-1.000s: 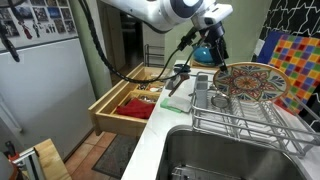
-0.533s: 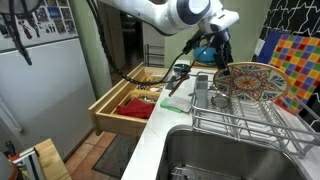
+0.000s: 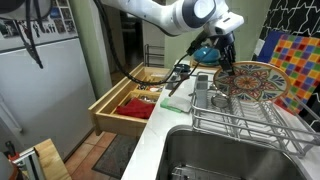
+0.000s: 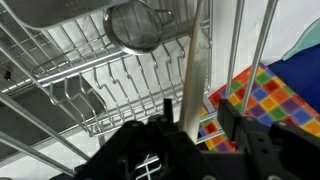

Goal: Pick up the plate, turn it around, then place it back on the plate rack

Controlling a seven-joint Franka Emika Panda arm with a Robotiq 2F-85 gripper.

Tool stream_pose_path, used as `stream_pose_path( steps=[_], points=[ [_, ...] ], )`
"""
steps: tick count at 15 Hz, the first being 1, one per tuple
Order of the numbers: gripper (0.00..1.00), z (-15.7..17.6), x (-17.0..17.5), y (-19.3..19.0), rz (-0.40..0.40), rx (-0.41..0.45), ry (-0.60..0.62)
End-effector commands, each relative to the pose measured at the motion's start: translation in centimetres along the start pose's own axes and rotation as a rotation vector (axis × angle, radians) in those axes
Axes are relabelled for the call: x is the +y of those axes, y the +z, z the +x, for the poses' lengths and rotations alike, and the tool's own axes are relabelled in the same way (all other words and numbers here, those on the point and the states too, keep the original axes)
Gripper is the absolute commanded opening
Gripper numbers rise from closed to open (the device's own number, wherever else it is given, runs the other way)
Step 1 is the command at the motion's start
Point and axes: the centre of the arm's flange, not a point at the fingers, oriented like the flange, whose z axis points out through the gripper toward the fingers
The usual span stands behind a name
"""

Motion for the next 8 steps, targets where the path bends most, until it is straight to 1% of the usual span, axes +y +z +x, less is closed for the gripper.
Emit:
stream_pose_path(
  steps=[1, 2, 4, 7, 8],
  points=[
    [0.40, 0.48, -0.83, 0.60, 0.021, -0.001, 0.026],
    [0.44, 0.49, -0.92, 0.60, 0.023, -0.004, 0.028],
    [0.40, 0.57, -1.19, 0.50, 0.032, 0.002, 0.035],
    [0.41, 0.72, -1.52, 0.35, 0.045, 0.009, 0.041],
    [0.38, 0.77, -1.64, 0.24, 0.051, 0.011, 0.044]
  ],
)
